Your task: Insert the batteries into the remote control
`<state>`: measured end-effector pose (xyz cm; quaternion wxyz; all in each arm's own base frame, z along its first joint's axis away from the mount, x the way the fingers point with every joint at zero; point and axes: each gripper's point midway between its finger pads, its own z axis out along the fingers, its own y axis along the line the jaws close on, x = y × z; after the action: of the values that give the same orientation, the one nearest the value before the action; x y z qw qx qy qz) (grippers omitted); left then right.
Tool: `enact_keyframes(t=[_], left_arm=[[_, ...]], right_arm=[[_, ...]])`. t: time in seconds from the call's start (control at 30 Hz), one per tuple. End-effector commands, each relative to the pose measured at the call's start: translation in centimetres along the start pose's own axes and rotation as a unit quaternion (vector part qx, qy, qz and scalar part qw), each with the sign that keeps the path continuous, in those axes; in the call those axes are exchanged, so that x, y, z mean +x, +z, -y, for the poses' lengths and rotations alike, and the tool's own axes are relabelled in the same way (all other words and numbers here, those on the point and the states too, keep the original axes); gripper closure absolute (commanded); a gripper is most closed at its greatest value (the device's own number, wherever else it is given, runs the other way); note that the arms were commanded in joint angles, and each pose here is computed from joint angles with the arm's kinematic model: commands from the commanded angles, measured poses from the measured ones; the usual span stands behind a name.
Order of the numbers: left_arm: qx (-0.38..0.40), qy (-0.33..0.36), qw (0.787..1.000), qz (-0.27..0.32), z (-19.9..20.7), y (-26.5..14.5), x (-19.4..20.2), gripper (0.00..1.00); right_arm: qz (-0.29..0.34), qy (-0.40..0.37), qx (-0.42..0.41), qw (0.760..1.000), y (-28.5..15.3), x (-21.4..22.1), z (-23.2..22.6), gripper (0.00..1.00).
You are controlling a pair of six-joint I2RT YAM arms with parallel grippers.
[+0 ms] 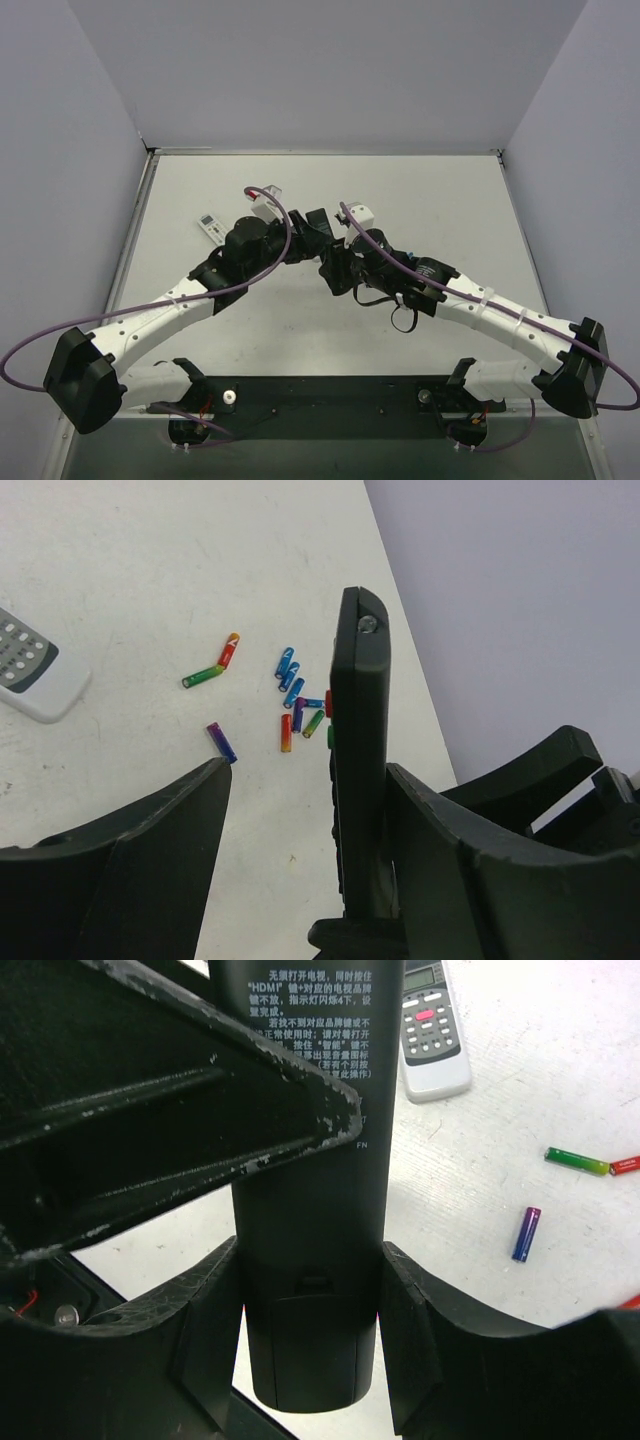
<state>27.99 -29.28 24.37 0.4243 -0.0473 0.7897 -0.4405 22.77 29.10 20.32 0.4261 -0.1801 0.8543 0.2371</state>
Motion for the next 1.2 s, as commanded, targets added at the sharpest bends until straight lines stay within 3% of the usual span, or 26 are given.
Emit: enact_keyframes(t=[0.0,0.03,0.13,0.17,0.2,0.23,0.33,0.37,0.47,0.67,0.73,0.9,1.03,1.17], left_arm=[[0.032,-0.001,0.999,0.02,1.5,0.6,-0.2,0.3],[0.033,-0.003,0.999,0.021,1.6,0.7,-0.2,0.33],[0.038,-0.005,0.999,0.021,1.7,0.7,0.0,0.53],[0.038,-0.004,0.999,0.022,1.5,0.7,0.1,0.61],[0.041,-0.004,0.999,0.024,1.6,0.5,0.0,0.75],[0.041,-0.006,0.999,0.024,1.5,0.4,0.0,0.81],[0.037,-0.008,0.999,0.024,1.0,0.2,0.0,1.0],[0.036,-0.008,0.999,0.024,0.8,0.2,0.0,1.0],[0.03,-0.014,0.999,0.024,-0.6,-0.1,-0.3,1.0],[0.062,-0.033,0.997,0.024,-2.6,-1.3,-1.8,1.0],[0.086,-0.021,0.996,0.014,-2.3,-1.9,-2.2,1.0],[0.109,0.032,0.993,-0.03,-1.6,-2.5,-1.6,1.0],[0.145,0.065,0.985,-0.064,0.1,-3.4,-1.0,1.0],[0.154,0.084,0.982,-0.075,0.9,-4.1,-1.2,1.0]], right_arm=[[0.036,0.001,0.012,0.999,-0.2,-2.4,-0.3,1.0],[0.037,0.001,0.012,0.999,-0.2,-2.4,-0.4,1.0],[0.035,0.005,0.016,0.999,-0.1,-2.2,-0.2,1.0],[0.037,0.007,0.016,0.999,-0.1,-2.2,-0.2,0.95],[0.04,0.008,0.015,0.999,-0.2,-2.3,-0.2,0.91],[0.041,0.01,0.013,0.999,-0.2,-2.3,-0.3,0.86],[0.055,0.01,-0.006,0.998,-0.5,-2.7,-0.8,0.51],[0.065,0.01,-0.013,0.998,-0.8,-3.0,-0.9,0.41],[0.096,0.01,-0.035,0.995,-2.0,-4.2,-1.4,0.29],[0.148,-0.058,-0.094,0.983,-4.2,-5.0,-2.3,0.18],[0.149,-0.134,-0.109,0.974,-4.2,-3.9,-2.2,0.17],[0.153,-0.263,-0.195,0.932,-5.3,-1.9,-4.1,0.19],[0.154,-0.369,-0.253,0.881,-5.4,-0.4,-5.6,0.2],[0.147,-0.427,-0.288,0.845,-5.2,0.4,-6.8,0.17]])
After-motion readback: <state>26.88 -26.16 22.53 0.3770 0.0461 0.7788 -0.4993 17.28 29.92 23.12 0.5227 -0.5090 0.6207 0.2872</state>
